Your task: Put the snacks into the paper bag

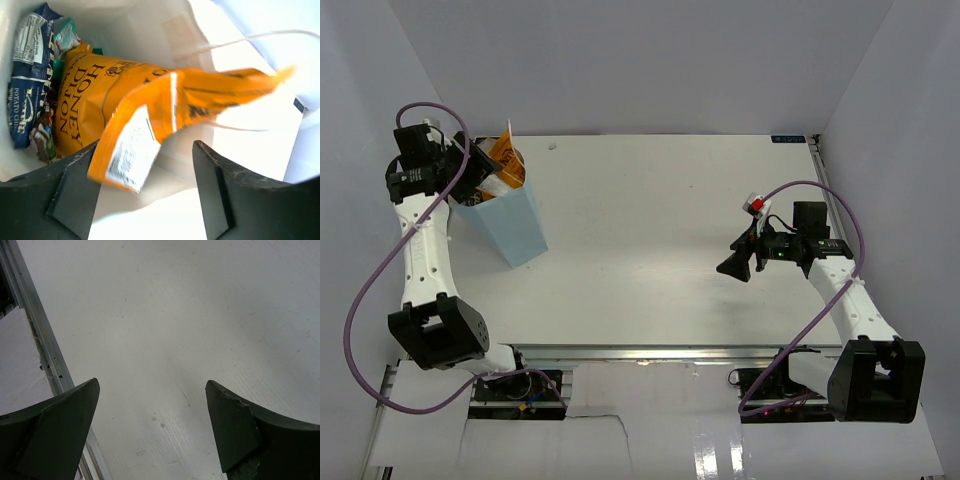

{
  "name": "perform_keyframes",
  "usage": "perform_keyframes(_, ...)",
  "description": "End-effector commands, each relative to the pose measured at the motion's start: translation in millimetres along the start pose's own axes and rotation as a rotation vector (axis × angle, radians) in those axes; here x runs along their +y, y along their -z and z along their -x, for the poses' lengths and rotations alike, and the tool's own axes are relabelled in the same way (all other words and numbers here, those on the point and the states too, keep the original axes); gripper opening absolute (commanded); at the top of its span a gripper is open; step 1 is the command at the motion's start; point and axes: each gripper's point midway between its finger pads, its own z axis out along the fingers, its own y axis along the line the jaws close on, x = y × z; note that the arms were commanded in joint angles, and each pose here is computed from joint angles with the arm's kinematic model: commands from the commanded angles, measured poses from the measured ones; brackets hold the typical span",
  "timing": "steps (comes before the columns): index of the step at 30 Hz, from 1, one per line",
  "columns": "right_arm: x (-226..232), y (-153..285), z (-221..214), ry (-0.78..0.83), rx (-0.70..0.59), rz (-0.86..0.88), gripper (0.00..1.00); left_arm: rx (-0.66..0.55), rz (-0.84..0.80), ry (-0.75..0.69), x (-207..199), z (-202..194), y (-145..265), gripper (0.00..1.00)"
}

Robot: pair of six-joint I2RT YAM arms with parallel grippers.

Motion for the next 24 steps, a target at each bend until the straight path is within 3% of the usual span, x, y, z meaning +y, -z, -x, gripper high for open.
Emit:
perform_keyframes(1, 1.4, -1.6, -0.2, -0.001, -0.013, 0.019, 0.92, -0.116, -0.074, -0.074, -25.6, 21.0, 44.1, 0.79)
perform_keyframes(6, 1.2, -2.2, -0.5, -0.004, -0.012, 0.023, 0.92, -0.184, -0.123, -0.12, -43.6, 42.0, 57.8, 0.81)
perform_keyframes(16, 0.1, -1.8, 1.0, -0.005, -0.011, 0.018, 0.92, -0.248, -0.139, -0.225, -58.4, 81.3, 46.9, 0.82)
perform_keyframes(24, -1.7, -2.2, 1.5, -0.008, -0.008, 0.014, 0.92, -0.147, -0.208, -0.254, -69.6, 67.0, 7.6, 0.82)
